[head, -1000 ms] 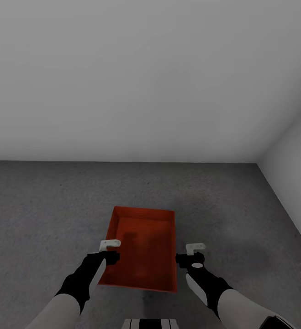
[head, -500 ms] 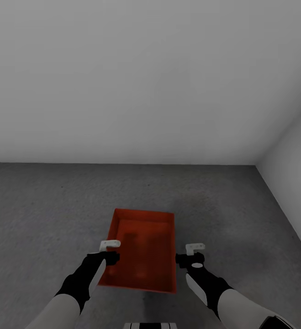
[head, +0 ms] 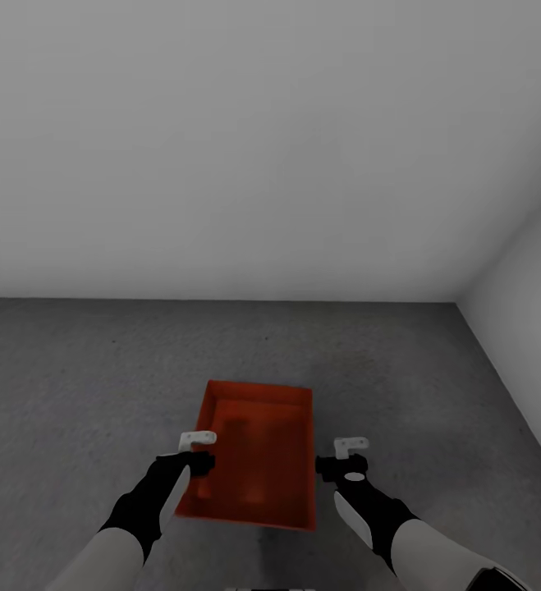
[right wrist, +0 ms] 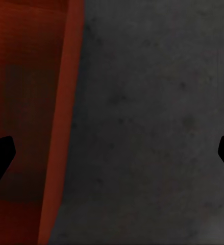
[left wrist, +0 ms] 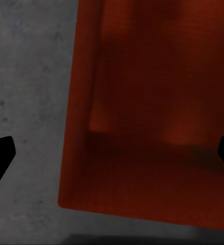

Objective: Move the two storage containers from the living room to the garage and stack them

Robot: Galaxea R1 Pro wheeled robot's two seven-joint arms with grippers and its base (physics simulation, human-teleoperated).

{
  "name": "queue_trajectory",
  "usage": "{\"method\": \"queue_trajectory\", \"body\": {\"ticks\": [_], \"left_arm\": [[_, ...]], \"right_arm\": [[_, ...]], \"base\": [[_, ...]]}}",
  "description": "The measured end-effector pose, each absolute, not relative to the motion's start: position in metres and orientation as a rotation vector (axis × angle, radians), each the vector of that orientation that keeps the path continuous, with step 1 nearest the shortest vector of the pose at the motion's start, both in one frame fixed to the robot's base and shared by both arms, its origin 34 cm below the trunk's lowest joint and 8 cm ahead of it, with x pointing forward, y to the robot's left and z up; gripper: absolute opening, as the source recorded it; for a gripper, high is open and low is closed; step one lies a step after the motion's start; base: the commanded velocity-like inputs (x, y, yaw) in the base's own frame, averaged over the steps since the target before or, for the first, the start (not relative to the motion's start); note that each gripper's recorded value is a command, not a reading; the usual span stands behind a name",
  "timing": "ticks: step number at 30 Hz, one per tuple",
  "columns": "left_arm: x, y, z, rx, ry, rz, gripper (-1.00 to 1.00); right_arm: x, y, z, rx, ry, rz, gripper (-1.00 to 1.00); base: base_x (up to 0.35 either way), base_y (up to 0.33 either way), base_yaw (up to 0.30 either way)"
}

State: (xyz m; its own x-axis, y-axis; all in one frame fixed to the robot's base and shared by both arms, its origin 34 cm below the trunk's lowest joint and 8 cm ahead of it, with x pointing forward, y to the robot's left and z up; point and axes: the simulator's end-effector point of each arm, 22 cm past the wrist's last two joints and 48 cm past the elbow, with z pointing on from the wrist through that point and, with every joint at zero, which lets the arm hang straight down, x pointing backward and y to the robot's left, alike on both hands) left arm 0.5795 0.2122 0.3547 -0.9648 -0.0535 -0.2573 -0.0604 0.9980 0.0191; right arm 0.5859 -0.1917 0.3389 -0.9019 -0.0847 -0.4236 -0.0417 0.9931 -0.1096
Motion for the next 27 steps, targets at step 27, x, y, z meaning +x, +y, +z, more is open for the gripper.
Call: {"method": "queue_trajectory", "body": {"ticks": [27], "left_arm": [[0.602, 0.212, 0.427, -0.085, 2.835, 0.039, 1.0]], "right_arm": [[0.608, -0.191, 0.411, -0.086, 2.654, -0.135, 1.0]], "base": [[0.0, 0.0, 0.0]]}}
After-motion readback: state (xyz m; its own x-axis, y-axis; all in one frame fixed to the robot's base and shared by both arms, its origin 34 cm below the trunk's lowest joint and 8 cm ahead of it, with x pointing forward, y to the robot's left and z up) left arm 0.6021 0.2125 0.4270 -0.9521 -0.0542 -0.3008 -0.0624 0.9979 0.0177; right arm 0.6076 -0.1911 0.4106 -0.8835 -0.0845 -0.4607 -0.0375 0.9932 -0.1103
